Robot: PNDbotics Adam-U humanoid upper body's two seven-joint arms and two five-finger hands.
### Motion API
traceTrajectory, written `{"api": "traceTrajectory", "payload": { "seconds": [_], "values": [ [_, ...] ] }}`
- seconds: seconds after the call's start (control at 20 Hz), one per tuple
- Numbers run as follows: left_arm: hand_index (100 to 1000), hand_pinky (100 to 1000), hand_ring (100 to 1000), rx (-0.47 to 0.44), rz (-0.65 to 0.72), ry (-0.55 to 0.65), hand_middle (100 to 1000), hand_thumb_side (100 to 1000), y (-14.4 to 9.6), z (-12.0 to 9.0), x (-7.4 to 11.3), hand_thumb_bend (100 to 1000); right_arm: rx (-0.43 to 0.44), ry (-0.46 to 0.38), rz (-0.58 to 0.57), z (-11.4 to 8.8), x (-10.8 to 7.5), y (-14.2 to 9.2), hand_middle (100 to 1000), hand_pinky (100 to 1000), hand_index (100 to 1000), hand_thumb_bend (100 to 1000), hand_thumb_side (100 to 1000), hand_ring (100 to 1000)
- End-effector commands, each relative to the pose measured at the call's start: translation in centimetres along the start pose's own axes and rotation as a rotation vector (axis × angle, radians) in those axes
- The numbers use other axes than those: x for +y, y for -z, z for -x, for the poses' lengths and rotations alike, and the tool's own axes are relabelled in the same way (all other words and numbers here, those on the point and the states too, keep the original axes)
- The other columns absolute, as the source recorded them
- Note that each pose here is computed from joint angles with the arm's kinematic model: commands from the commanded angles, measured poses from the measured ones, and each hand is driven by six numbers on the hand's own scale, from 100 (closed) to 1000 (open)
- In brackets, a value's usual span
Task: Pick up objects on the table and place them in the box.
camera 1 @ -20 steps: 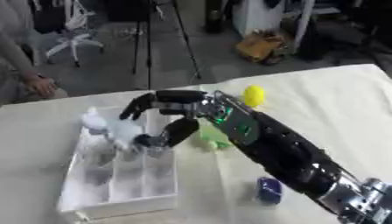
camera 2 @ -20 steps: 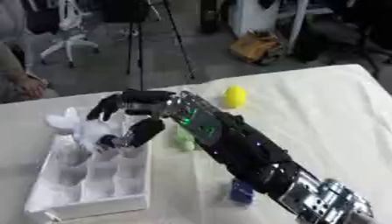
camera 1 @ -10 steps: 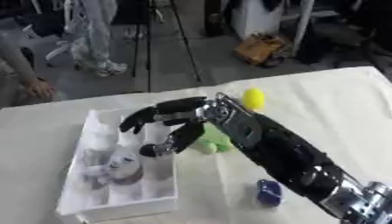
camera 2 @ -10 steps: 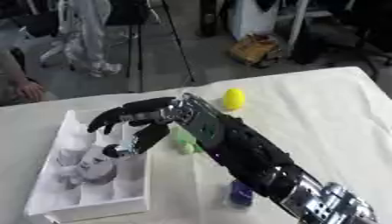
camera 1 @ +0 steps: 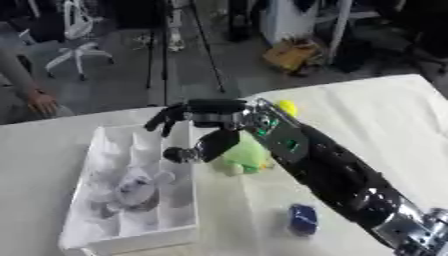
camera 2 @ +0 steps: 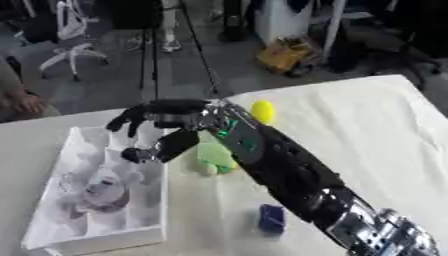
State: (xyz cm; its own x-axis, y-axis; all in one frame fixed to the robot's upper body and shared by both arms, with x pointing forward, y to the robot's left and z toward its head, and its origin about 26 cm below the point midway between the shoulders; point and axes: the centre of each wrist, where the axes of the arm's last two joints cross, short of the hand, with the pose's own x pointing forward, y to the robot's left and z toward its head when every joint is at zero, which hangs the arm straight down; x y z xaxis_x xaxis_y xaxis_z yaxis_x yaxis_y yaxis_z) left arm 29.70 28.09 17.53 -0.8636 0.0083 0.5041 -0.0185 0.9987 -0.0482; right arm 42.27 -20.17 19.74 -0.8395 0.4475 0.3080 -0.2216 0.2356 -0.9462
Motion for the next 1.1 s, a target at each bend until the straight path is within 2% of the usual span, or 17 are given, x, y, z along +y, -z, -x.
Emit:
{"api": "traceTrajectory", "payload": {
  "seconds": [0.05, 0.15, 0.35, 0.4, 0.6, 0.7, 0.8, 1.1],
  "values": [
    [759, 958, 769, -0.024, 0.005, 0.034, 778, 929, 0.4, -0.7, 0.6, 443, 0.032, -0.053, 0.153, -0.5, -2.7, -1.7, 847, 869, 946, 279, 721, 753],
    [755, 961, 769, -0.019, -0.005, 0.054, 777, 933, 0.2, -0.7, 1.0, 439, 0.049, -0.058, 0.232, -0.9, -3.4, -2.9, 843, 869, 945, 286, 716, 746],
    [752, 965, 769, -0.007, -0.026, 0.084, 777, 939, 0.0, -0.8, 1.6, 433, 0.063, -0.007, 0.377, -1.8, -4.3, -5.6, 844, 870, 951, 285, 713, 740],
    [751, 967, 769, -0.003, -0.029, 0.091, 777, 942, 0.0, -0.8, 1.7, 430, 0.087, -0.013, 0.402, -1.9, -4.7, -6.3, 847, 870, 953, 287, 712, 742],
    [747, 973, 771, 0.011, -0.038, 0.115, 777, 952, -0.3, -0.9, 2.1, 420, 0.077, -0.003, 0.468, -3.3, -4.9, -8.1, 839, 860, 950, 281, 703, 731],
    [744, 977, 774, 0.036, -0.039, 0.139, 780, 959, -0.5, -0.9, 2.5, 409, 0.110, 0.002, 0.555, -3.8, -4.4, -10.5, 827, 845, 946, 282, 688, 714],
    [744, 978, 775, 0.055, -0.039, 0.164, 781, 961, -0.6, -1.0, 2.8, 407, 0.133, 0.001, 0.616, -4.4, -3.8, -11.9, 823, 842, 947, 285, 683, 710],
    [740, 992, 777, 0.140, -0.041, 0.239, 785, 972, -1.9, 0.1, 3.9, 390, 0.245, -0.006, 0.707, -5.5, -1.6, -15.5, 815, 824, 952, 321, 643, 692]
  ]
}}
